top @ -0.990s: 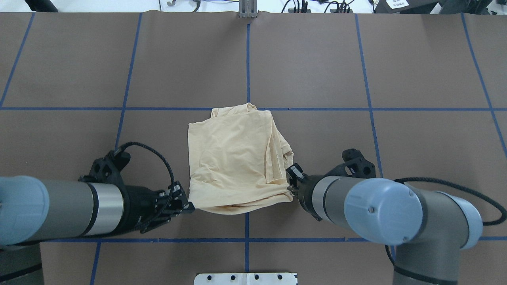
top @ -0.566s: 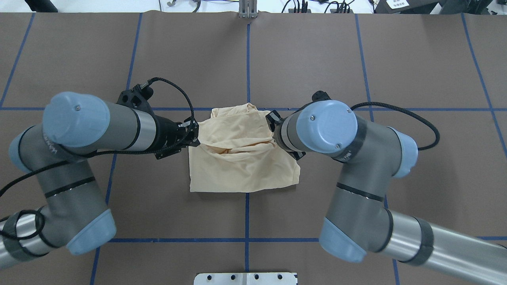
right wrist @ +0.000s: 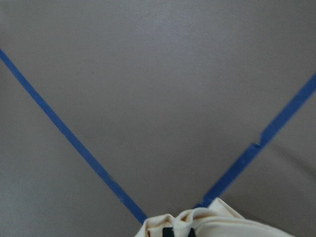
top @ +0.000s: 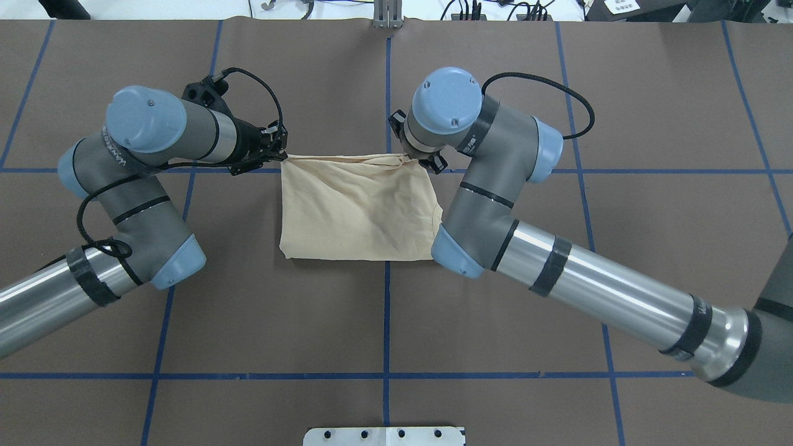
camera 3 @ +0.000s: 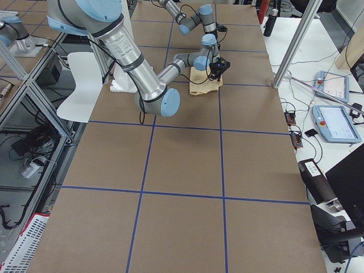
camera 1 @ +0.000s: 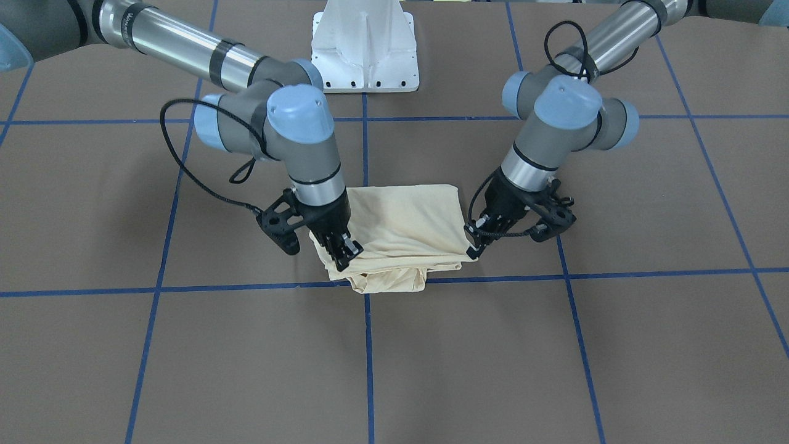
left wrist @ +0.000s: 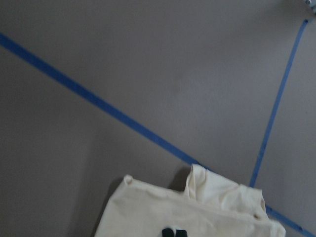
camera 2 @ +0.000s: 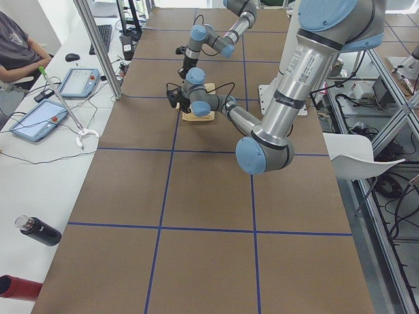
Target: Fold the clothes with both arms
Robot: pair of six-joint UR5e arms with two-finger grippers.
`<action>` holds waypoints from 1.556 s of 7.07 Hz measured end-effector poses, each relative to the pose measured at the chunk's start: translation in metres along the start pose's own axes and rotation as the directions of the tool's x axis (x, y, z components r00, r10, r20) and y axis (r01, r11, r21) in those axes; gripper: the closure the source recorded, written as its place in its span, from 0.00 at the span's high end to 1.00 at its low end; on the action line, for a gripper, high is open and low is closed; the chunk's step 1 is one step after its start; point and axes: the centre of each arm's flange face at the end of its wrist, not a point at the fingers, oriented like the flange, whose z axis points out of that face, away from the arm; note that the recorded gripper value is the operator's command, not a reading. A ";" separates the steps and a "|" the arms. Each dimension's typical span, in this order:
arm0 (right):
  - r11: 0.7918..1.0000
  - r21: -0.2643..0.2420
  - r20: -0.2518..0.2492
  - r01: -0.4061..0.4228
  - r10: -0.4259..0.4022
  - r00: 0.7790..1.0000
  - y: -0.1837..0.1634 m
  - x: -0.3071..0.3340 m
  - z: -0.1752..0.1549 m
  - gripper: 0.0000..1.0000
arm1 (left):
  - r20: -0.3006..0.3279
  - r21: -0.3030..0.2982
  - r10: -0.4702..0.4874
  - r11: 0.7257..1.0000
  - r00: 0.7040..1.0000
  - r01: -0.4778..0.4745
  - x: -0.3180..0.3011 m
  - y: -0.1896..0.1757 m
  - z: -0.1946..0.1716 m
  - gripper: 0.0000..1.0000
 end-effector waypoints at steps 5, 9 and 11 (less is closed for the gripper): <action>0.975 -0.055 -0.028 0.217 -0.219 0.975 -0.194 0.009 -0.023 1.00 | -0.025 0.095 0.246 0.965 0.969 -0.243 -0.010 -0.091 -0.027 0.99; 0.757 -0.167 -0.060 0.631 -0.647 0.760 -0.453 0.203 -0.094 1.00 | 0.073 0.042 0.721 0.688 0.689 -0.724 -0.159 -0.194 -0.151 0.99; 0.611 -0.249 -0.107 0.752 -0.789 0.605 -0.552 0.289 -0.151 1.00 | 0.116 -0.013 0.817 0.569 0.564 -0.822 -0.261 -0.259 -0.240 0.99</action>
